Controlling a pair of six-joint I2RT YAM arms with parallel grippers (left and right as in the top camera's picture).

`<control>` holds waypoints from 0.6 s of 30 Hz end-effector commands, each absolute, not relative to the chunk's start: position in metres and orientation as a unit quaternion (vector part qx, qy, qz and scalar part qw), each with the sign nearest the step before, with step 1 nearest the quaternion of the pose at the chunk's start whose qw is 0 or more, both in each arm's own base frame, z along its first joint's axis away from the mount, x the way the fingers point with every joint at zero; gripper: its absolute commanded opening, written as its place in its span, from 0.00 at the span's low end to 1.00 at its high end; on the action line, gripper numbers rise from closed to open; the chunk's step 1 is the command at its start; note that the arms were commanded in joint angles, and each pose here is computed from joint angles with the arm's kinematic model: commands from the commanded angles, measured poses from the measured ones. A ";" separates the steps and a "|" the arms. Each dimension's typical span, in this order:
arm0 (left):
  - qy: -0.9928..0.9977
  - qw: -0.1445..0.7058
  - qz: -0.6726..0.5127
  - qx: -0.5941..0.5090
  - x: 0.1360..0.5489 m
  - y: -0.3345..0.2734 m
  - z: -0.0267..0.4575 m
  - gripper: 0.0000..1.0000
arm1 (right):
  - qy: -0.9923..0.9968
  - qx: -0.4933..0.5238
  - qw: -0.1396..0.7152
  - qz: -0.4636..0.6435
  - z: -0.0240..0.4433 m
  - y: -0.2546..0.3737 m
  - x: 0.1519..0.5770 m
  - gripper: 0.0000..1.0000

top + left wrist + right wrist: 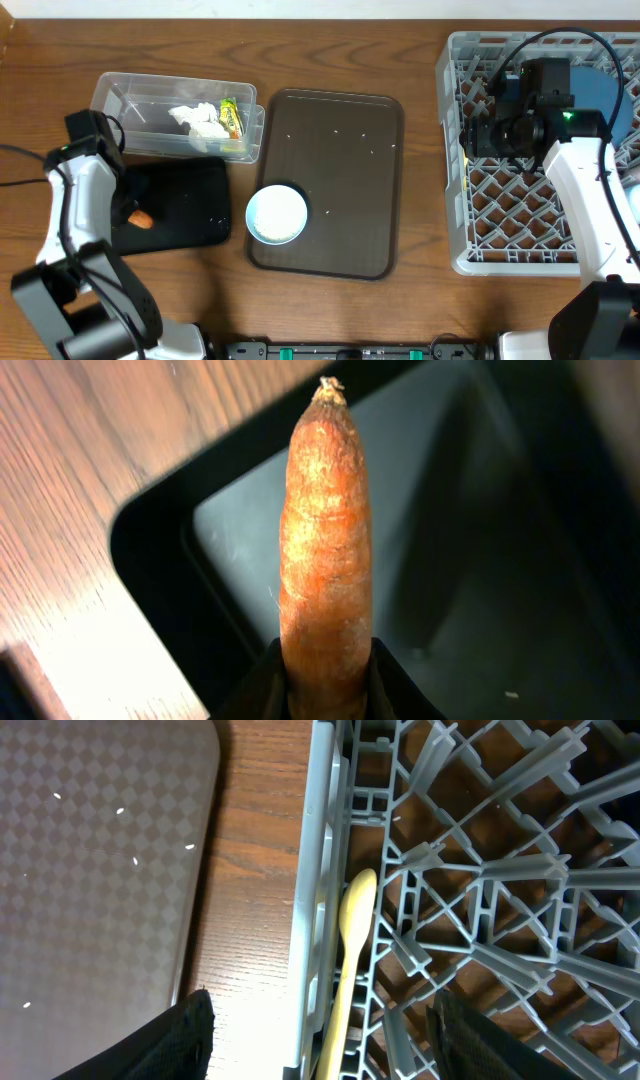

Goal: Sort waste into correct bins and load items into the dishwasher rack
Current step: 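Carry the carrot left and release it onto the black tray, then reach the left gripper to the light-blue bowl and grasp its rim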

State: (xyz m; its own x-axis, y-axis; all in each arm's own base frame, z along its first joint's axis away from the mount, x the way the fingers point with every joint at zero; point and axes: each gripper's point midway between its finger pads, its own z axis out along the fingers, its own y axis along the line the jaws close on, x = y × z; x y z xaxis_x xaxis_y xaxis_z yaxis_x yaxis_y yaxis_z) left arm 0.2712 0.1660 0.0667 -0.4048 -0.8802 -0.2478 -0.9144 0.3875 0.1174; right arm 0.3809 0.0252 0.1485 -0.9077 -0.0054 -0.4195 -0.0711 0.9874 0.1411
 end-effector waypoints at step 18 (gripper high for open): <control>0.840 0.024 0.131 -0.526 0.268 0.167 0.033 0.43 | 0.973 -0.016 0.214 0.082 0.149 0.027 0.381 0.68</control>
State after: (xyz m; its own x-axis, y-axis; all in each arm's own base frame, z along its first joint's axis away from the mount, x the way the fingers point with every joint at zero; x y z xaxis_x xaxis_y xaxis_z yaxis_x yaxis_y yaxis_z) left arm 0.2672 0.1643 0.0326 -0.4194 -0.8898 -0.1797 -0.9033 0.3894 0.1802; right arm 0.3808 0.0252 0.1484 -0.9081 -0.0054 -0.4188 -0.0710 0.9874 0.1411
